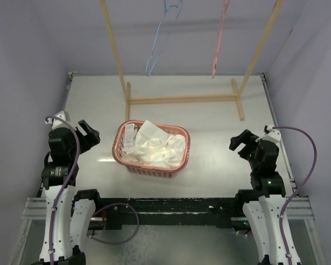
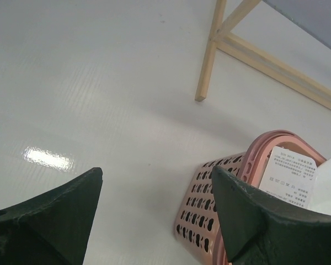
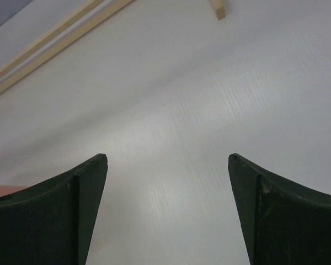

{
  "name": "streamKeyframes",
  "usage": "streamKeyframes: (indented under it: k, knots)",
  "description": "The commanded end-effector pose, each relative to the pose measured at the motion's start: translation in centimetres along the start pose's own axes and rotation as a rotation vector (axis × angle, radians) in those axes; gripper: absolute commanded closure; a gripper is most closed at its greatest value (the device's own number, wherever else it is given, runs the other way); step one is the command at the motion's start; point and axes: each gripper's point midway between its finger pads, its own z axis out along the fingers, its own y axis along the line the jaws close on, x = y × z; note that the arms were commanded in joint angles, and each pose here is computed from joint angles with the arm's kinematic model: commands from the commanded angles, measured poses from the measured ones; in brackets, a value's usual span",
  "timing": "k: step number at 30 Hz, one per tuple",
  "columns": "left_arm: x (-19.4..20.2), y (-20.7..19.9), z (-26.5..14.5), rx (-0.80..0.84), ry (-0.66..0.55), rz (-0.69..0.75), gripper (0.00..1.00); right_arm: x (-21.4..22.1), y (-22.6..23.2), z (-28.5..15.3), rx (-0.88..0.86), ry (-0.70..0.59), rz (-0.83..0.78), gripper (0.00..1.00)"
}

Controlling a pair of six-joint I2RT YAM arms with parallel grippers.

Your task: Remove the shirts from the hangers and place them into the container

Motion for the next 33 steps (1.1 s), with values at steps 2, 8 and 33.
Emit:
streamKeyframes:
  k: [2, 8, 33]
  knots:
    - [-2.0, -0.9, -0.4, 0.005, -0.057, -0.037, 0.16, -0.8, -0.6, -0.2, 0.024, -0.062, 0.012, 0.08]
    - [-2.5, -0.3, -1.1, -0.047, -0.07, -0.06, 0.11, -0.5, -0.9, 0.1, 0.047, -0.042, 0.02, 0.09]
    - [-2.5, -0.1, -1.3, -0.055, -0.075, -0.055, 0.12, -0.1, -0.7, 0.5, 0.039, -0.022, 0.024, 0.09]
